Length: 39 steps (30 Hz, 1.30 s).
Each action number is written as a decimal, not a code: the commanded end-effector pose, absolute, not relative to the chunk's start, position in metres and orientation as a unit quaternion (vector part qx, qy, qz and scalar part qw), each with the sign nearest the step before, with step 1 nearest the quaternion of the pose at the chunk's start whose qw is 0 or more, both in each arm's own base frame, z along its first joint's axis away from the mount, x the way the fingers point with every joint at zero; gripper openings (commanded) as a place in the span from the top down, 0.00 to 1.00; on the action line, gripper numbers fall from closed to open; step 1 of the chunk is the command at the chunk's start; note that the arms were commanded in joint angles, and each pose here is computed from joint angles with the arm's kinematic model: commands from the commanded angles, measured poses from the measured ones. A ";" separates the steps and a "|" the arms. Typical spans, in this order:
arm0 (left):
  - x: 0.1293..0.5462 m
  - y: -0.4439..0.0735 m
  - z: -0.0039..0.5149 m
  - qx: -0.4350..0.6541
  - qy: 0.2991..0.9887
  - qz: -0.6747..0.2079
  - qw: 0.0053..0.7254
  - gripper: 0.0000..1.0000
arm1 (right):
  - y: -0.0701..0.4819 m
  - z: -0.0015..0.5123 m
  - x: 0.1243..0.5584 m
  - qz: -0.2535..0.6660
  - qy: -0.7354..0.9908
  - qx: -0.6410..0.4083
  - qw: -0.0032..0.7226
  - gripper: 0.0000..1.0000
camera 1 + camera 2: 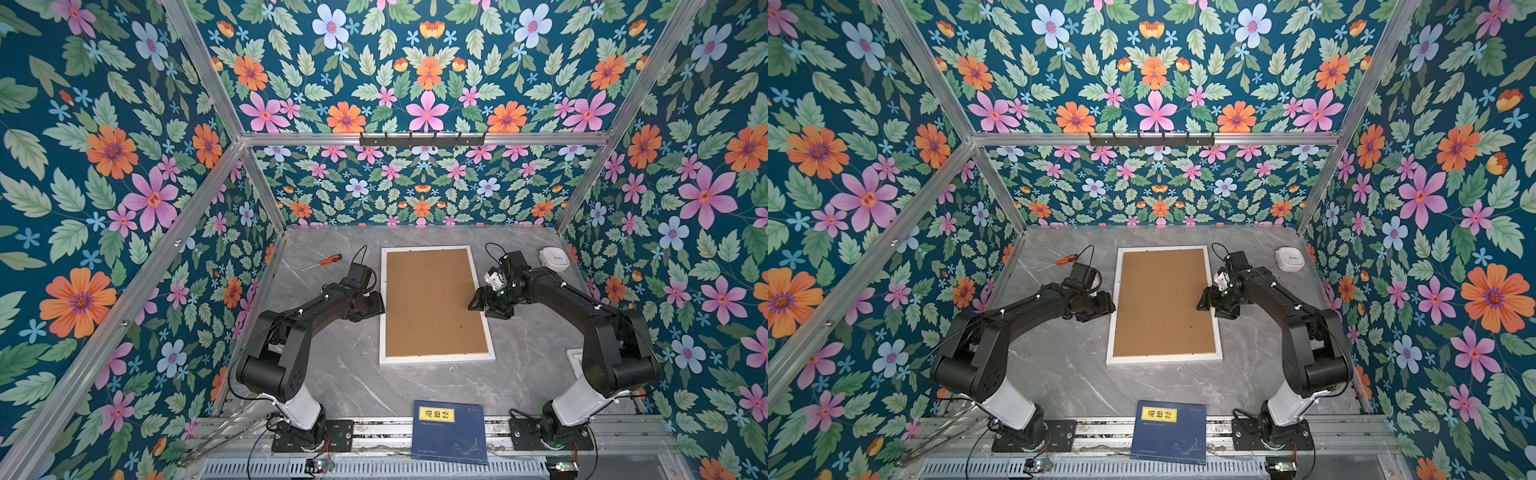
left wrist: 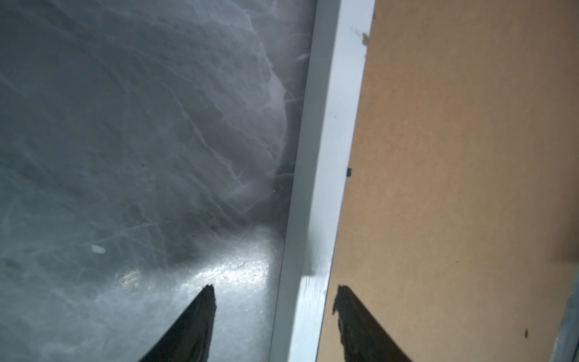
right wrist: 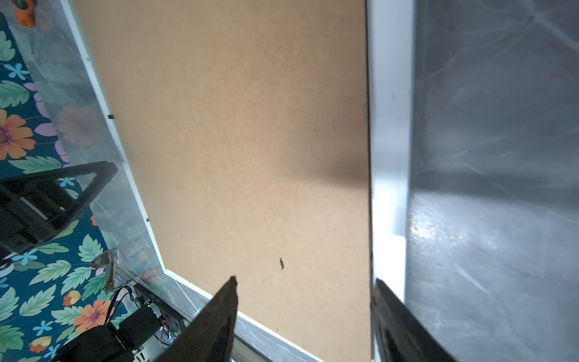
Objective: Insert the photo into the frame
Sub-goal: 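Push the backing flat with the right gripper while the left holds the frame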
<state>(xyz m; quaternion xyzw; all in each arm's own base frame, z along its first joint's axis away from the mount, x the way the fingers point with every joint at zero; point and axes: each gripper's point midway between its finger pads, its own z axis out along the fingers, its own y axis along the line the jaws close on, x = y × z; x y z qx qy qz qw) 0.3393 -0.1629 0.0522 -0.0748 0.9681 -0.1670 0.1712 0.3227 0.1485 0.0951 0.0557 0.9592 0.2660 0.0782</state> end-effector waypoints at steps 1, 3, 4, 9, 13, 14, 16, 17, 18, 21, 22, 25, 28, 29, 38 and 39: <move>0.340 -0.163 0.052 -0.073 0.968 -0.167 0.171 0.36 | 0.146 0.095 0.314 0.260 0.961 0.058 0.071 0.30; 0.341 -0.164 0.051 -0.073 0.968 -0.168 0.170 0.36 | 0.145 0.097 0.310 0.261 0.961 0.060 0.072 0.28; 0.341 -0.165 0.051 -0.073 0.968 -0.169 0.170 0.36 | 0.144 0.096 0.306 0.260 0.961 0.063 0.069 0.26; 0.342 -0.165 0.054 -0.073 0.967 -0.172 0.172 0.36 | 0.146 0.100 0.281 0.270 0.959 0.070 0.052 0.20; 0.346 -0.168 0.059 -0.071 0.966 -0.176 0.175 0.36 | 0.153 0.106 0.253 0.263 0.962 0.063 0.041 0.11; 0.348 -0.168 0.060 -0.071 0.966 -0.176 0.177 0.36 | 0.153 0.105 0.247 0.256 0.964 0.064 0.036 0.10; 0.350 -0.168 0.063 -0.070 0.965 -0.174 0.180 0.36 | 0.156 0.104 0.236 0.250 0.965 0.069 0.024 0.07; 0.350 -0.168 0.064 -0.069 0.966 -0.174 0.181 0.36 | 0.159 0.104 0.231 0.252 0.965 0.068 0.019 0.05; 0.351 -0.168 0.064 -0.068 0.966 -0.173 0.181 0.36 | 0.163 0.104 0.226 0.251 0.966 0.066 0.013 0.04; 0.351 -0.169 0.065 -0.067 0.966 -0.175 0.180 0.36 | 0.177 0.102 0.210 0.244 0.968 0.051 -0.001 0.04; 0.351 -0.169 0.064 -0.068 0.966 -0.175 0.180 0.36 | 0.180 0.101 0.205 0.241 0.969 0.049 -0.005 0.03; 0.350 -0.169 0.064 -0.067 0.966 -0.174 0.179 0.36 | 0.192 0.096 0.194 0.244 0.969 0.041 -0.018 0.03; 0.350 -0.168 0.065 -0.068 0.966 -0.173 0.181 0.36 | 0.199 0.091 0.190 0.250 0.967 0.047 -0.020 0.03; 0.350 -0.168 0.066 -0.068 0.965 -0.174 0.182 0.36 | 0.202 0.089 0.188 0.255 0.965 0.051 -0.024 0.03; 0.349 -0.168 0.064 -0.069 0.965 -0.176 0.180 0.36 | 0.212 0.074 0.195 0.253 0.966 0.059 -0.017 0.03; 0.349 -0.168 0.063 -0.069 0.965 -0.176 0.180 0.36 | 0.212 0.073 0.196 0.254 0.965 0.061 -0.017 0.03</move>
